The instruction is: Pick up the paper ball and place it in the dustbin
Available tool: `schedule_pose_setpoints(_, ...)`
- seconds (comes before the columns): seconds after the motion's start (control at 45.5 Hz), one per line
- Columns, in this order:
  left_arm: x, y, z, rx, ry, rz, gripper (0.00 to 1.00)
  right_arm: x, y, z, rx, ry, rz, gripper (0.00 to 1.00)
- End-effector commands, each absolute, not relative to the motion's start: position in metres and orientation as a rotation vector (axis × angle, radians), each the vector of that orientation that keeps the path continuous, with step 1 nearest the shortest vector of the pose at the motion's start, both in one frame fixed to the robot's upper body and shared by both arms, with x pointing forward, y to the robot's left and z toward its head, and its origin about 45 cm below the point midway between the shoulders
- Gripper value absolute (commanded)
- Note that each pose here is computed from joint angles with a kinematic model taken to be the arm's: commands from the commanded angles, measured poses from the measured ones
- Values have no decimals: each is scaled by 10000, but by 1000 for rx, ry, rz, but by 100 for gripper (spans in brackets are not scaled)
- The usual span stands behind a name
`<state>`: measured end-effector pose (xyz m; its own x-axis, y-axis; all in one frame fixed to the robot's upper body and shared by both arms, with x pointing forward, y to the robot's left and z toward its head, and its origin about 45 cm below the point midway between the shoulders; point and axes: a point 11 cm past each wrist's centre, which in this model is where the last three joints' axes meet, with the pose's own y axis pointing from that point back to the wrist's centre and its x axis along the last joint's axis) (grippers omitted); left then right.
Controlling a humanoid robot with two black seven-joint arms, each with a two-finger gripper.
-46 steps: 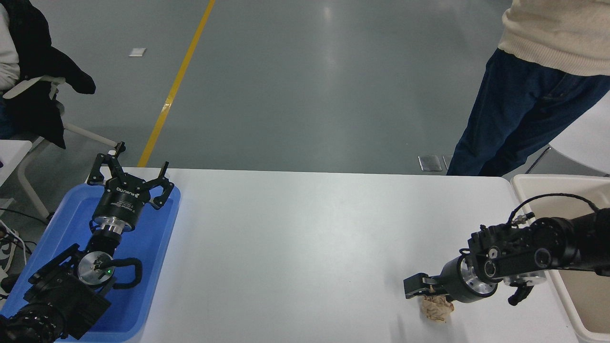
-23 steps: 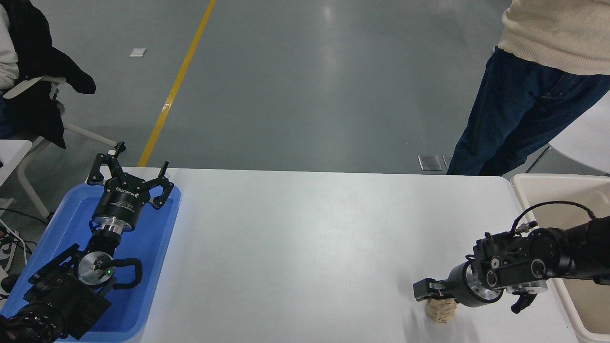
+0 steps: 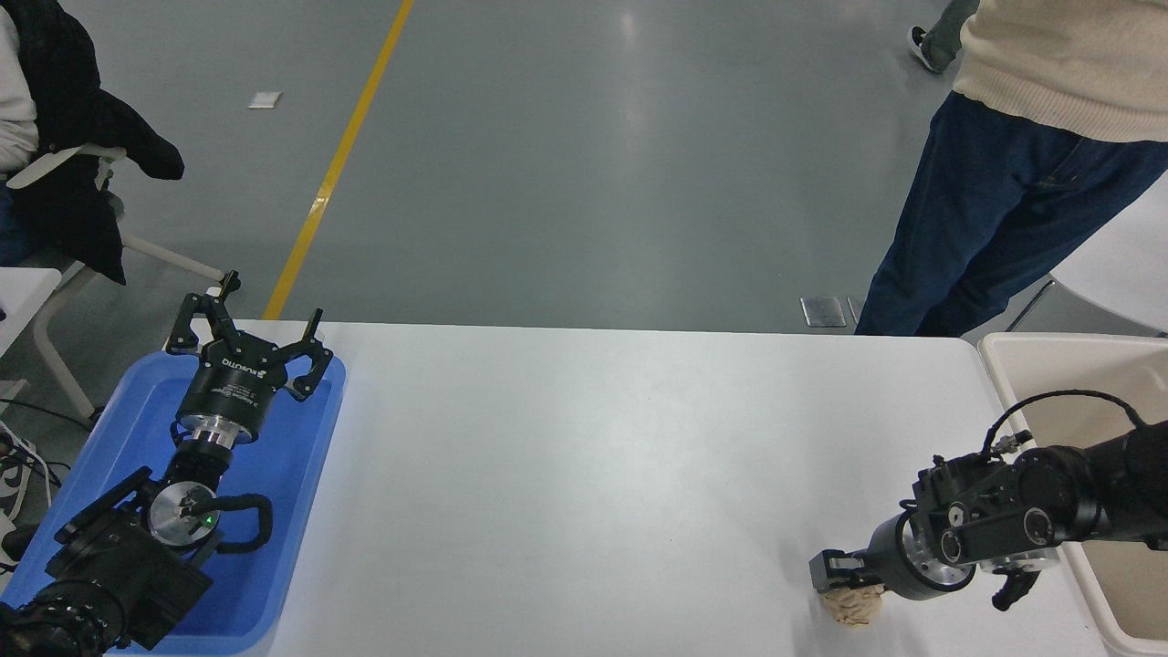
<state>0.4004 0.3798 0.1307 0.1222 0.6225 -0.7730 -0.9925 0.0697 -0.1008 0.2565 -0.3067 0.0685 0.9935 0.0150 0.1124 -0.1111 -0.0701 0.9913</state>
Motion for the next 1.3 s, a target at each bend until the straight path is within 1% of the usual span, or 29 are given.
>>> schedule_pose_setpoints(0.0,4005,3798,1308,-735,637,1347,100,2467,-3054,666,1643,-35,92,0)
schedule_pose_setpoints(0.11,4000,3799,1302,-734,638,1348,100,2409,-3048,663,1647,-21,80,0)
schedule_pose_setpoints(0.176,4005,3798,1308,-735,637,1347,100,2410,-3061,678,1645,-15,68,0)
schedule_pose_setpoints(0.264,4000,3799,1302,-734,638,1348,100,2467,-3097,735,1637,-18,69,0)
schedule_pose_setpoints(0.286,4005,3798,1308,-735,637,1347,100,2486,-3113,752,1634,-22,73,0)
schedule_pose_setpoints(0.308,4000,3799,1302,-734,638,1348,100,2511,-3138,776,1629,-30,76,0)
schedule_pose_setpoints(0.396,4005,3798,1308,-735,637,1347,100,2648,-3187,919,1618,-52,91,0)
schedule_pose_setpoints(0.462,4000,3799,1302,-734,638,1348,100,2707,-3193,1035,1616,-38,83,0)
schedule_pose_setpoints(0.484,4005,3798,1308,-735,637,1347,100,2735,-3194,1083,1617,-34,79,0)
schedule_pose_setpoints(0.549,4000,3799,1302,-734,638,1348,100,2818,-3202,1232,1613,-13,60,0)
schedule_pose_setpoints(0.571,4005,3798,1308,-735,637,1347,100,2849,-3192,1291,1613,0,53,0)
schedule_pose_setpoints(0.615,4000,3799,1302,-734,638,1348,100,2903,-3168,1414,1611,32,39,0)
schedule_pose_setpoints(0.637,4005,3798,1308,-735,637,1347,100,2933,-3155,1486,1610,48,30,0)
schedule_pose_setpoints(0.769,4000,3799,1302,-734,638,1348,100,3114,-3123,1972,1601,117,-7,0)
schedule_pose_setpoints(0.791,4005,3798,1308,-735,637,1347,100,3140,-3123,2049,1601,120,-11,0)
schedule_pose_setpoints(0.813,4000,3799,1302,-734,638,1348,100,3177,-3120,2162,1598,128,-13,0)
schedule_pose_setpoints(0.835,4005,3798,1308,-735,637,1347,100,3212,-3111,2249,1599,126,-9,0)
schedule_pose_setpoints(0.923,4000,3799,1302,-734,638,1348,100,3294,-3128,2563,1627,93,-35,0)
schedule_pose_setpoints(1.055,4000,3799,1302,-734,638,1348,100,3487,-3158,2998,1649,-25,36,0)
schedule_pose_setpoints(1.121,4000,3799,1302,-734,638,1348,100,3521,-3188,3104,1629,-43,55,0)
schedule_pose_setpoints(1.143,4005,3798,1308,-735,637,1347,100,3528,-3216,3138,1620,-52,58,0)
schedule_pose_setpoints(1.187,4000,3799,1302,-734,638,1348,100,3543,-3244,3201,1608,-65,66,0)
schedule_pose_setpoints(1.209,4005,3798,1308,-735,637,1347,100,3548,-3252,3231,1604,-70,71,0)
schedule_pose_setpoints(1.275,4000,3799,1302,-734,638,1348,100,3560,-3279,3319,1591,-85,83,0)
